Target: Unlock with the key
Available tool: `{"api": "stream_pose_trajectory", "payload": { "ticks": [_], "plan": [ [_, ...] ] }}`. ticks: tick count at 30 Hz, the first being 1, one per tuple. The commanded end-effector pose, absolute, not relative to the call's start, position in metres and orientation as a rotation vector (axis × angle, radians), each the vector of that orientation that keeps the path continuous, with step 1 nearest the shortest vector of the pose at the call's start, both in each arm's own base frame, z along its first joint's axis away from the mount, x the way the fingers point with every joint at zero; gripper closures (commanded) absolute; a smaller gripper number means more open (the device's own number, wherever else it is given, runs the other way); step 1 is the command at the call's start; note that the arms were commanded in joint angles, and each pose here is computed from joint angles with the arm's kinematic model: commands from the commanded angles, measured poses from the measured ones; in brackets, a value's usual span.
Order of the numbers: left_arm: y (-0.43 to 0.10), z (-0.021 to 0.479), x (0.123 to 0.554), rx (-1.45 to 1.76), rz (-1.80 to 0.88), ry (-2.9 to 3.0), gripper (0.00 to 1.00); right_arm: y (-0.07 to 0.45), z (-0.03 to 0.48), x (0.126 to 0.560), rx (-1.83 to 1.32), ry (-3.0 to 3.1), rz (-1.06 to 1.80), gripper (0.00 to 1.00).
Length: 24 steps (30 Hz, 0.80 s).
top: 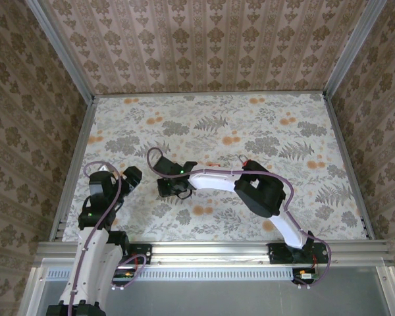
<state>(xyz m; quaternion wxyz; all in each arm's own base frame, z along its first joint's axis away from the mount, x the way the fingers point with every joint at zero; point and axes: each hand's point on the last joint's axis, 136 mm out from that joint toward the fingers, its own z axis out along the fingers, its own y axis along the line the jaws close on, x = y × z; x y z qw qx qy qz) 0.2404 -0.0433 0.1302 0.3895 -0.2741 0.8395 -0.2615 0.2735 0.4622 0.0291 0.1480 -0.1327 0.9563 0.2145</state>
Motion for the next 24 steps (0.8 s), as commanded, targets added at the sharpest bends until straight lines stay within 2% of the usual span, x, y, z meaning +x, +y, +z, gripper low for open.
{"api": "stream_pose_trajectory", "payload": {
  "ticks": [1,24],
  "plan": [
    [-0.045,0.131,0.242,-0.688,-0.681,2.128,0.14,0.45,0.038,0.28,-0.379,2.74,0.567,0.79],
    [-0.046,0.129,0.24,-0.676,-0.684,2.145,0.14,0.47,0.034,0.278,-0.402,2.775,0.66,0.76]
  ]
}}
